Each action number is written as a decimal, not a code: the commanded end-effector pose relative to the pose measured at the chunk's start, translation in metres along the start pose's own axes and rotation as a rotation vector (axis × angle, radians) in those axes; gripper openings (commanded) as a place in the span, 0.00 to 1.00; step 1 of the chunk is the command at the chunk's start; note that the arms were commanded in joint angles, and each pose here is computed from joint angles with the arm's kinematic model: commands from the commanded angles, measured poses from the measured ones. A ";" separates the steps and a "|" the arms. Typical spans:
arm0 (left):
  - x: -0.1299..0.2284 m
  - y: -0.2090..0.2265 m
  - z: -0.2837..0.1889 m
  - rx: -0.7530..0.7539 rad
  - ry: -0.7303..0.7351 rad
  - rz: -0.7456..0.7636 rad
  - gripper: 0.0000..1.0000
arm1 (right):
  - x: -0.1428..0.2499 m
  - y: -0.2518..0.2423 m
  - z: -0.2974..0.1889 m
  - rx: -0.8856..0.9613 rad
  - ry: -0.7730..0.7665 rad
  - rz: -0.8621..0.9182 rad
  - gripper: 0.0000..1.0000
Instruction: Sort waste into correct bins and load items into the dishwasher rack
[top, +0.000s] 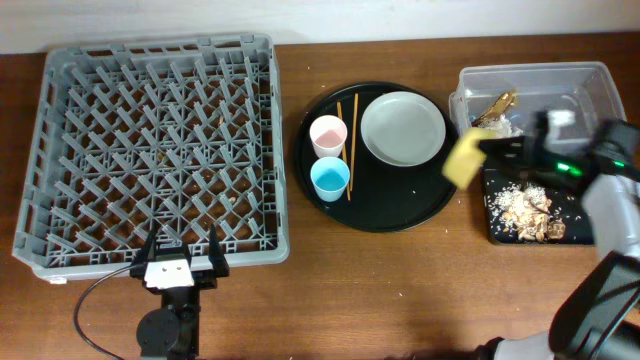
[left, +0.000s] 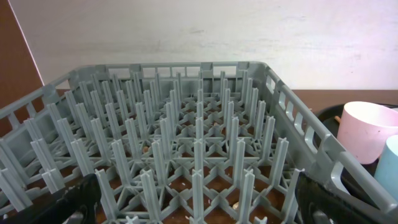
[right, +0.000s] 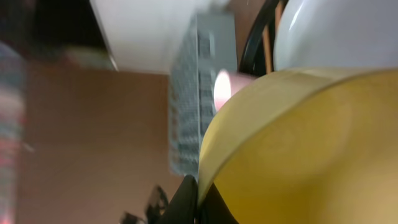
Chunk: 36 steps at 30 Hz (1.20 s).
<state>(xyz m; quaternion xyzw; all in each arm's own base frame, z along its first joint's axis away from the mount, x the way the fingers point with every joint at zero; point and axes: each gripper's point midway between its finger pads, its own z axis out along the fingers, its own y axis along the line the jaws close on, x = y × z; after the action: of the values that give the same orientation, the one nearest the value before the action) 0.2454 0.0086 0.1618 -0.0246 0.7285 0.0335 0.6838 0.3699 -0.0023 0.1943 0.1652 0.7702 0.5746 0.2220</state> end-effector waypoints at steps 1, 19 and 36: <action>0.002 0.000 0.000 0.002 0.002 0.015 0.99 | 0.033 -0.005 0.070 0.336 0.104 -0.153 0.04; 0.002 0.000 0.000 0.002 0.002 0.015 0.99 | 0.105 -0.080 0.144 1.130 0.262 -0.749 0.31; 0.002 0.000 0.000 0.002 0.002 0.015 0.99 | 0.098 0.046 0.198 0.794 0.228 -0.542 0.51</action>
<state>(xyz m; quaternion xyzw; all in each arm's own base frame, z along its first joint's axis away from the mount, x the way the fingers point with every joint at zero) 0.2454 0.0086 0.1618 -0.0247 0.7285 0.0332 0.6838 0.3917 0.2151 0.1925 -0.0561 0.9584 0.1663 0.2253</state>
